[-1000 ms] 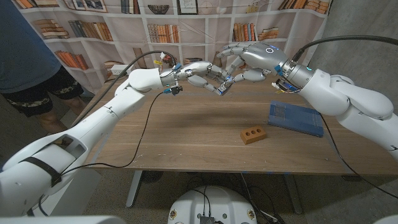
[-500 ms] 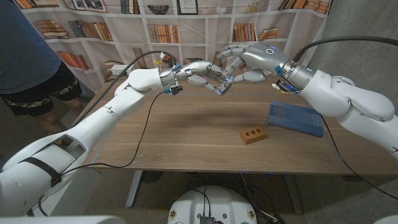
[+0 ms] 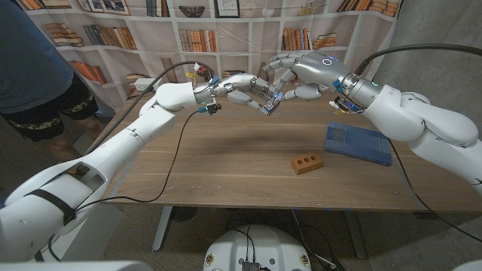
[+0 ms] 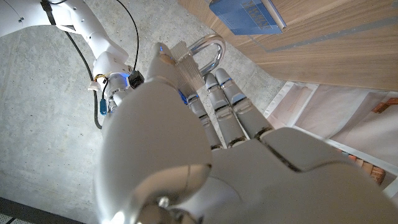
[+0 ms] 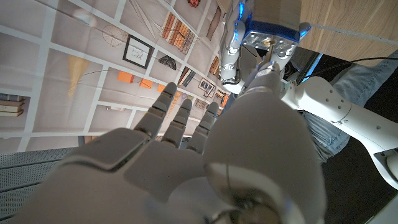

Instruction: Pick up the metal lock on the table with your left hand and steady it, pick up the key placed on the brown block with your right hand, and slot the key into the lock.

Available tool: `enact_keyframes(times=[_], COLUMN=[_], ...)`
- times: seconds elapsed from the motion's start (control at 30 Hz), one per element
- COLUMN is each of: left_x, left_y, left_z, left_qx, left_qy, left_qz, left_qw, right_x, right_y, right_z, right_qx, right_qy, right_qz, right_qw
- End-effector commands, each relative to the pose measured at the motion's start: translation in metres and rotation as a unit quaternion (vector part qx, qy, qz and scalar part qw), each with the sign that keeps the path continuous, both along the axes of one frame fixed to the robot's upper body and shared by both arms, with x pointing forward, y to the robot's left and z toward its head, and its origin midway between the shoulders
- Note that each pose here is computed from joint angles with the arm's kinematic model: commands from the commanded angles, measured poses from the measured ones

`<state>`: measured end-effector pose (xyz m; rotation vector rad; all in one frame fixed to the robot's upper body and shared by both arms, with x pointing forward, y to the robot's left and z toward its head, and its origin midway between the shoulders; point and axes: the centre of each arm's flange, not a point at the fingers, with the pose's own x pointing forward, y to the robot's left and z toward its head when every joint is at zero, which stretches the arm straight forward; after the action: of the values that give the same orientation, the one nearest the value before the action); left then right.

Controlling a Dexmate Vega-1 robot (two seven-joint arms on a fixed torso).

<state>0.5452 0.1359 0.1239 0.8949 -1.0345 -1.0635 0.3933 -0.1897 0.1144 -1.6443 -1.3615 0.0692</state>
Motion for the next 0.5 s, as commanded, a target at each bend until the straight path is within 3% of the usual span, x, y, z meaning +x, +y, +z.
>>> enact_keyframes(times=[0.03,0.5], left_x=[0.0006,0.0003], left_y=[-0.0009,0.0034], left_z=[0.0002,-0.0014], left_qx=[0.0,-0.002], left_qy=[-0.001,0.001], left_qz=[-0.002,0.0], left_qw=[1.0,1.0], right_x=[-0.0009,-0.0005], right_y=[0.0017,0.0052], right_z=[0.0015,0.0016], right_qx=[-0.001,-0.011], right_qy=[-0.006,-0.009], right_qz=[0.003,-0.002], right_qw=[1.0,0.9999])
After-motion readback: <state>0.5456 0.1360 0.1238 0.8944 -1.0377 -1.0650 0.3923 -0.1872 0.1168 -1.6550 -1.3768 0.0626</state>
